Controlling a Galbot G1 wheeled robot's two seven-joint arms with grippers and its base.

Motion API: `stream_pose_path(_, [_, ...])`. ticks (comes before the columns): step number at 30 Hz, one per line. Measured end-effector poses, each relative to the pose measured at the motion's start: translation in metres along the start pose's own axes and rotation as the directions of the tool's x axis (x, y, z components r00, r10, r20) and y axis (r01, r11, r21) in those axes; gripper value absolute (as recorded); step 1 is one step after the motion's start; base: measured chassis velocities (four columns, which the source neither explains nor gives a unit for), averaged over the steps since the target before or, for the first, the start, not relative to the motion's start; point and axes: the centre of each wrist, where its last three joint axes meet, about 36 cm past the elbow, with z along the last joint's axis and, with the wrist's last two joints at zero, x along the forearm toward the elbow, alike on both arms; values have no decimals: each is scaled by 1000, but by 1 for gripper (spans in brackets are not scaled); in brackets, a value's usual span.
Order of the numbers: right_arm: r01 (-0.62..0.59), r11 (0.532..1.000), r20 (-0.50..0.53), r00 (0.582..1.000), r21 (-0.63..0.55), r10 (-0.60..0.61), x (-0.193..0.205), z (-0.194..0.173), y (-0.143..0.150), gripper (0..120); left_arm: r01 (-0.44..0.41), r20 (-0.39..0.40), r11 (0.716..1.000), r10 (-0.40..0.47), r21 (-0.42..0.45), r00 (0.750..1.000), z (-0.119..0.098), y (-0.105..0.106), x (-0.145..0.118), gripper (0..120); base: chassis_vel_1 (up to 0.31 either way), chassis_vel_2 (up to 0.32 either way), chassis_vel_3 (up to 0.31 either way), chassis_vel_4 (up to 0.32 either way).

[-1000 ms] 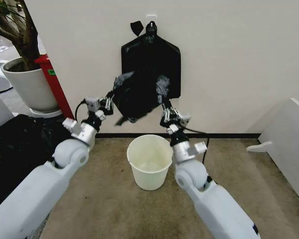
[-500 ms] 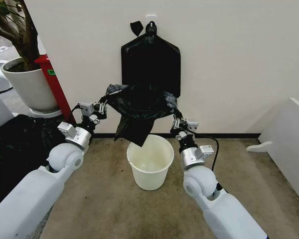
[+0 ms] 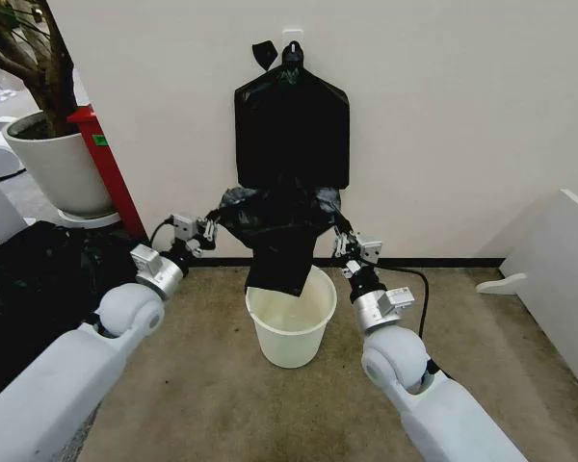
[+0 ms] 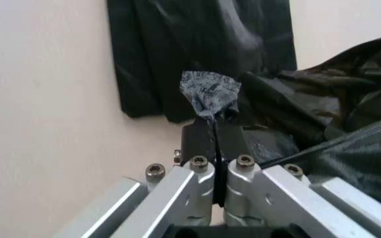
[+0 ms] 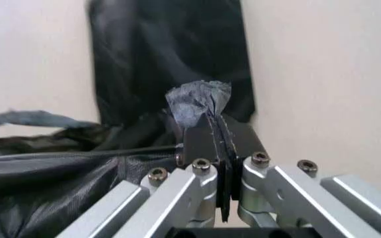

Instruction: Place the garbage bag over the trash bin.

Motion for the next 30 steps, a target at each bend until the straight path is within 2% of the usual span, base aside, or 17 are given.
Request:
stream_pose_path(2, [-17,1000,-19,1000,6,17,1,1,1,0,-4,-9,1000,4,10,1000,5,-5,1,0,0,0,0,0])
stream_pose_path(4, [-52,998,-71,996,31,54,5,7,2,0,-14,-33,999,15,38,999,22,-20,4,0,0,0,0,0])
stream_pose_path(9, [-64,995,-110,991,81,73,8,28,-2,0,-17,-36,999,19,50,999,47,-36,7,0,0,0,0,0])
stream_pose_path(13, [-35,993,-79,996,109,44,7,51,-9,0,-23,9,998,22,51,1000,61,-46,5,0,0,0,0,0])
stream_pose_path(15, [-1,992,-25,1000,124,4,2,58,-16,0,-38,51,998,36,41,998,65,-49,3,0,0,0,0,0])
stream_pose_path(24, [68,986,89,993,153,-82,-12,59,-30,0,-75,188,996,81,-37,979,69,-39,-1,0,0,0,0,0])
stream_pose_path(30, [54,981,154,985,187,-83,-18,76,-39,0,-126,263,985,154,-118,952,85,-29,1,0,0,0,0,0])
